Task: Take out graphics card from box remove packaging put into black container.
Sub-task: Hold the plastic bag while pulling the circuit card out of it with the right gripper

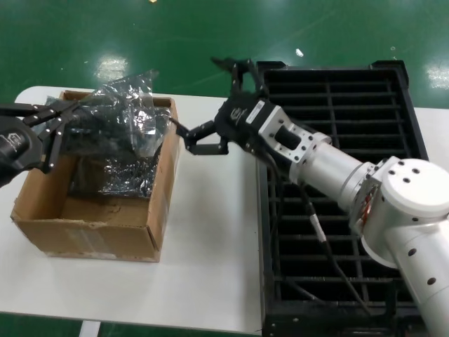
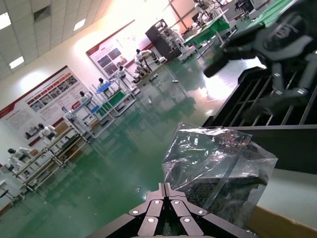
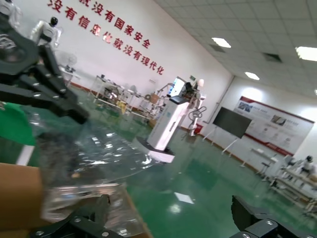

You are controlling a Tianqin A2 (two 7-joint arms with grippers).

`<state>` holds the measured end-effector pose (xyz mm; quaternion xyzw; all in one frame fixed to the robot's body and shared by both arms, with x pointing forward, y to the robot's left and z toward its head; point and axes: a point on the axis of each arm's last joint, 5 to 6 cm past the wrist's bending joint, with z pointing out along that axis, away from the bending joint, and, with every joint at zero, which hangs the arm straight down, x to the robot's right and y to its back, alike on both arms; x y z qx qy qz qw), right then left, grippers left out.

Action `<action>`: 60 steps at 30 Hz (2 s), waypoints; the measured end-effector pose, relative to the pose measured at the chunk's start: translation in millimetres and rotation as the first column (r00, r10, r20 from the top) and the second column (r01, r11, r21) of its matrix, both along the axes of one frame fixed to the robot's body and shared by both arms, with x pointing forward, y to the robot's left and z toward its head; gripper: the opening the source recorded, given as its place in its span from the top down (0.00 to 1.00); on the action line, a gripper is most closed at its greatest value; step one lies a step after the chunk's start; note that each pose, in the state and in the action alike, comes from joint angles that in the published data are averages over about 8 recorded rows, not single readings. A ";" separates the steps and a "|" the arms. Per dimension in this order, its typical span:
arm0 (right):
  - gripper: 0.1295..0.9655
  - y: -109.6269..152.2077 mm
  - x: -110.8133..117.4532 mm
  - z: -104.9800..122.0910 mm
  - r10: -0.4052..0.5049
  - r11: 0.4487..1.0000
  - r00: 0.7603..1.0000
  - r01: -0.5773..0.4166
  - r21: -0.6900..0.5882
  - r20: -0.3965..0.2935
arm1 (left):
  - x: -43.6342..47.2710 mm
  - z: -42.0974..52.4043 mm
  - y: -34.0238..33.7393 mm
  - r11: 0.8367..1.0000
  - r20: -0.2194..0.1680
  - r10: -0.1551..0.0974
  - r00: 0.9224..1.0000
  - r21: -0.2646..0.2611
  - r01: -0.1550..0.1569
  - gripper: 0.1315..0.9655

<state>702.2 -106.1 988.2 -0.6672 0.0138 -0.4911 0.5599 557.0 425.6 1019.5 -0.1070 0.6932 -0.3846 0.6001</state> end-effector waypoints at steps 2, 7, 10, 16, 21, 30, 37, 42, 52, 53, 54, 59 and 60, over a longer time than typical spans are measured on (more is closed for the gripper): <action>0.12 -1.3 1.5 3.7 -0.009 1.000 1.000 0.009 -0.005 0.015 | -0.1 -0.4 1.1 1.000 -0.002 -0.004 1.000 -0.002 0.004 0.99; 0.20 2.6 8.2 6.1 -0.017 1.000 0.999 0.018 -0.020 0.037 | -2.2 0.8 2.5 1.000 -0.007 -0.026 1.000 -0.013 0.026 0.99; 0.27 8.4 12.8 4.2 -0.010 0.999 0.999 0.011 -0.034 0.041 | -4.3 2.3 2.2 0.999 -0.009 -0.044 0.999 -0.022 0.044 0.99; 0.41 19.1 19.1 -3.1 0.011 0.997 0.999 -0.008 -0.071 0.038 | -8.8 6.3 0.4 0.996 -0.010 -0.078 0.997 -0.039 0.077 0.99; 0.57 23.8 22.0 -10.2 0.028 0.994 0.999 -0.024 -0.107 0.038 | -12.5 10.6 -0.3 0.993 -0.009 -0.103 0.995 -0.053 0.102 0.99; 0.71 25.9 20.4 -19.2 0.078 0.985 0.995 -0.067 -0.160 0.061 | -14.4 18.6 1.4 0.988 -0.009 -0.132 0.991 -0.078 0.130 0.99; 0.82 23.8 16.9 -21.2 0.101 0.980 0.992 -0.085 -0.182 0.081 | -11.5 22.3 2.4 0.987 -0.013 -0.134 0.991 -0.085 0.133 0.99; 0.85 21.9 13.1 -23.7 0.115 0.976 0.989 -0.095 -0.196 0.089 | -8.3 23.3 2.5 0.987 -0.015 -0.132 0.991 -0.091 0.130 0.99; 0.77 17.2 3.0 -27.6 0.141 0.965 0.985 -0.113 -0.235 0.103 | -1.2 22.3 2.8 0.986 -0.015 -0.128 0.992 -0.113 0.125 0.99; 0.77 17.1 2.1 -27.6 0.142 0.964 0.984 -0.114 -0.239 0.105 | -0.8 22.2 2.8 0.985 -0.015 -0.128 0.992 -0.116 0.125 0.99; 0.75 16.9 1.3 -27.6 0.144 0.963 0.984 -0.115 -0.243 0.106 | -0.5 22.2 2.8 0.985 -0.014 -0.128 0.992 -0.118 0.125 0.99; 0.65 16.2 -2.1 -26.7 0.151 0.960 0.982 -0.118 -0.254 0.115 | 0.5 22.1 2.0 0.983 -0.011 -0.130 0.991 -0.129 0.128 0.99; 0.63 16.1 -2.5 -26.4 0.152 0.960 0.982 -0.119 -0.254 0.116 | 0.6 22.0 1.5 0.983 -0.011 -0.131 0.991 -0.131 0.128 0.99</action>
